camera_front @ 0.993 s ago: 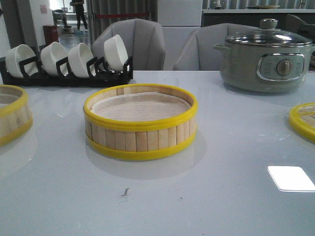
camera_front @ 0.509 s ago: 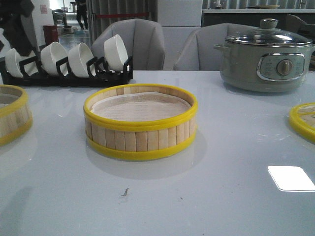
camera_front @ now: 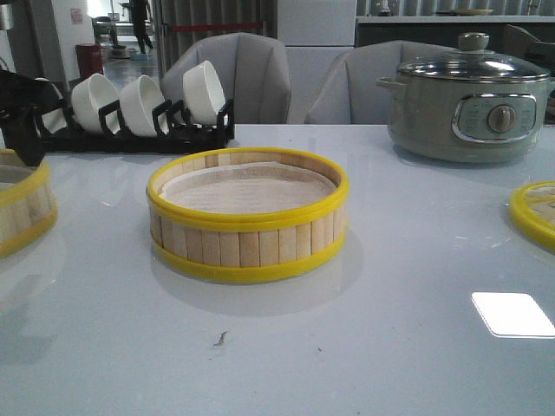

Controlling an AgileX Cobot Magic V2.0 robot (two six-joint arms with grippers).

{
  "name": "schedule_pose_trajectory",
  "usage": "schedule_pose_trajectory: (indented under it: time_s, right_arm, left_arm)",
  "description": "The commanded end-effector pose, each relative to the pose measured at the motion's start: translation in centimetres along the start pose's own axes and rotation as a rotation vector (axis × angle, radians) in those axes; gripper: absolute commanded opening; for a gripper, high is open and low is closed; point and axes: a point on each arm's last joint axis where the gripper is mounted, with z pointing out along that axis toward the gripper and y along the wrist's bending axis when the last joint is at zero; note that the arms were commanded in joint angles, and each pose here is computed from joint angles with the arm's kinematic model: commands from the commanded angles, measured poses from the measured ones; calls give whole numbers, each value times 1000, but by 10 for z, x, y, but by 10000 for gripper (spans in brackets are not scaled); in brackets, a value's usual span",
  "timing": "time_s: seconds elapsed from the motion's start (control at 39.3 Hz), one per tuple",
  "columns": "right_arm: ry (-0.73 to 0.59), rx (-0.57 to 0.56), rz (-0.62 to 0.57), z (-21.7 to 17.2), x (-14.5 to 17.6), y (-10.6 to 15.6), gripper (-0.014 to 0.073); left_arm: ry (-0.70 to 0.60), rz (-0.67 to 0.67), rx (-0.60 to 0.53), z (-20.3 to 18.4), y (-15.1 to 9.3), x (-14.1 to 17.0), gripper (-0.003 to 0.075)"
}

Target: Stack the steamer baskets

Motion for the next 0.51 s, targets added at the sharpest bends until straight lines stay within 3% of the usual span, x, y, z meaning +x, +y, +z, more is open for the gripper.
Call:
schedule_pose_trajectory:
  time_s: [0.0, 0.48]
  right_arm:
    - [-119, -7, -18, -7, -18, 2, 478]
    - [-112, -6, -18, -7, -17, 2, 478]
  left_arm:
    - [-125, -26, 0, -18, 3, -20, 421]
    - [-147, -40, 17, -16, -1, -26, 421]
